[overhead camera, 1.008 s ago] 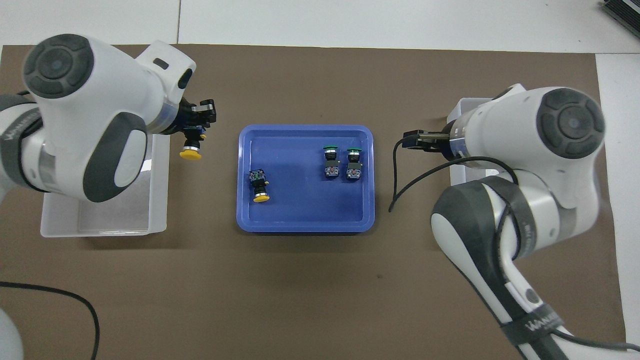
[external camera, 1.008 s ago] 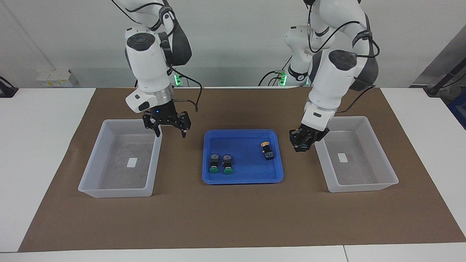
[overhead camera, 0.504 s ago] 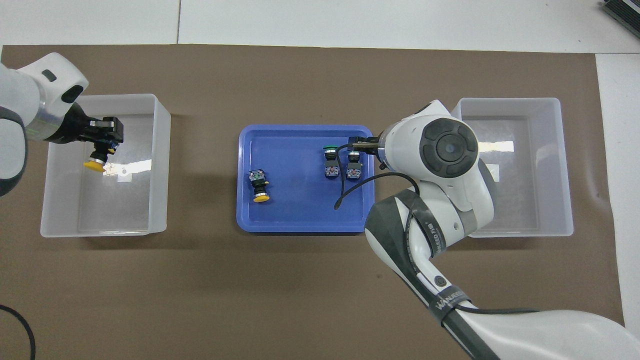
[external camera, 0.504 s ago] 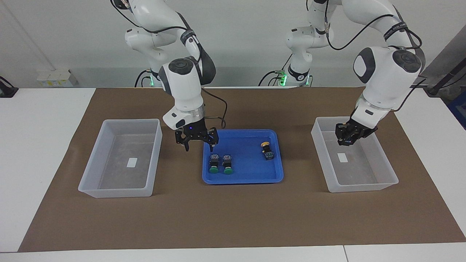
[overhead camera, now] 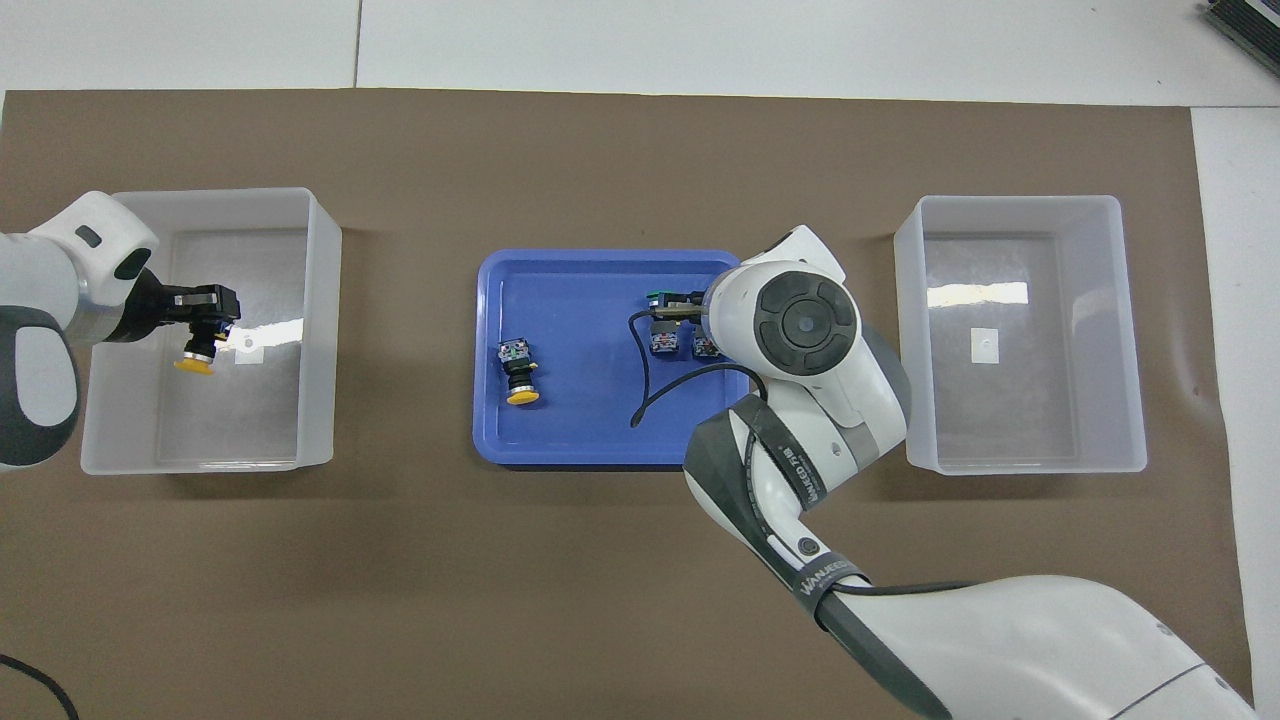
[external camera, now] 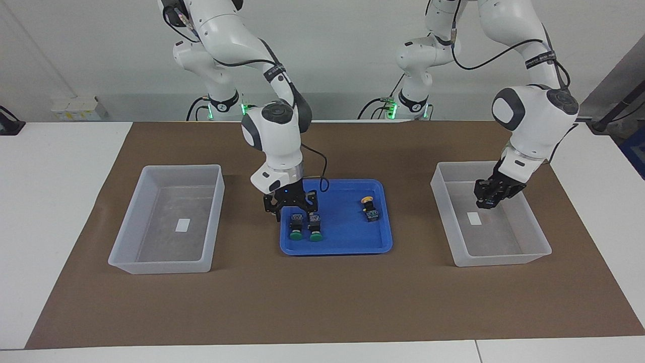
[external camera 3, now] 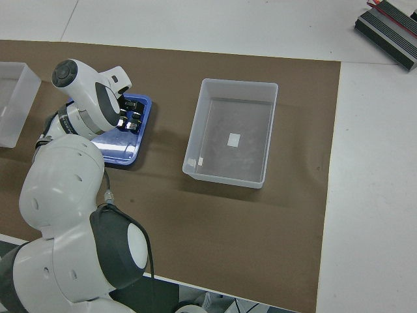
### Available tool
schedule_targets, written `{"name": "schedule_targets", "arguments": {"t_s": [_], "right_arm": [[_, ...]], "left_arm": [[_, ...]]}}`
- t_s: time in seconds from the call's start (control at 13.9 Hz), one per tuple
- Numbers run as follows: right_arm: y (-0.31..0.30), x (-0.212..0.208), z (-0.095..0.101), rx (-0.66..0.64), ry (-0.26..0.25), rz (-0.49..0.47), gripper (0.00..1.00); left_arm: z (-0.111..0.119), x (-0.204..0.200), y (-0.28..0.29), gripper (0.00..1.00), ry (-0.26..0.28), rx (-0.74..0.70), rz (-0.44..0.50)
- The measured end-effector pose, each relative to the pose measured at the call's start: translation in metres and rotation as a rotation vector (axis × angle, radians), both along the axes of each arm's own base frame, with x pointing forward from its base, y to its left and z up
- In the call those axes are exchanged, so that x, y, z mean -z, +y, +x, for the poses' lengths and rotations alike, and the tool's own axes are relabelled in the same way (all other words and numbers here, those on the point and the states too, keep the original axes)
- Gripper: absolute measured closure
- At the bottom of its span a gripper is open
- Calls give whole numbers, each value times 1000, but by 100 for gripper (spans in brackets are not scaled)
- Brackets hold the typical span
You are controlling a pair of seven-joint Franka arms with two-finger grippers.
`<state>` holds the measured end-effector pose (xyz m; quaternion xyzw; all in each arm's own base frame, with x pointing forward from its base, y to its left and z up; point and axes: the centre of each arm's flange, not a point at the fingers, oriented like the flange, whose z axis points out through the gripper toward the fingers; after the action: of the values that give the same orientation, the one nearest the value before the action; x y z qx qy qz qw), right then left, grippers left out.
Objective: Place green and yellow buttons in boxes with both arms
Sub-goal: 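Grasp the green button with the right gripper while the left gripper withdraws, then carry the green button to the bin while the left gripper returns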
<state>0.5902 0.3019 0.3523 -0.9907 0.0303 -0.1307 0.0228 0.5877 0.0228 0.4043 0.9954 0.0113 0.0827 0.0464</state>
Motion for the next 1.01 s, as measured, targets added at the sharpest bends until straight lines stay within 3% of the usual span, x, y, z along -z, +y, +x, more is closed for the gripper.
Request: {"name": "schedule_targets", "arguments": {"t_s": [0.14,0.36,0.65,0.94,1.01], "right_arm": [[3,10,-3,-18,4,-27,37],[1,22,-4,-27,15,-47,44],[6,43,-4,-30,5,-50,44],[14,55,-11,-45,21,-57,50],[15,54,-11,-44,20,-57,57]], "left_arm": [[-3,17,0,57,-19,-10,-1],[2,53,-1,57,-49,-41,-6],[5,94,-12,57,-83,-56,-13],[7,95,-14,57,-88,-53,-13],[8,93,-14,47,-90,-53,-13]]}}
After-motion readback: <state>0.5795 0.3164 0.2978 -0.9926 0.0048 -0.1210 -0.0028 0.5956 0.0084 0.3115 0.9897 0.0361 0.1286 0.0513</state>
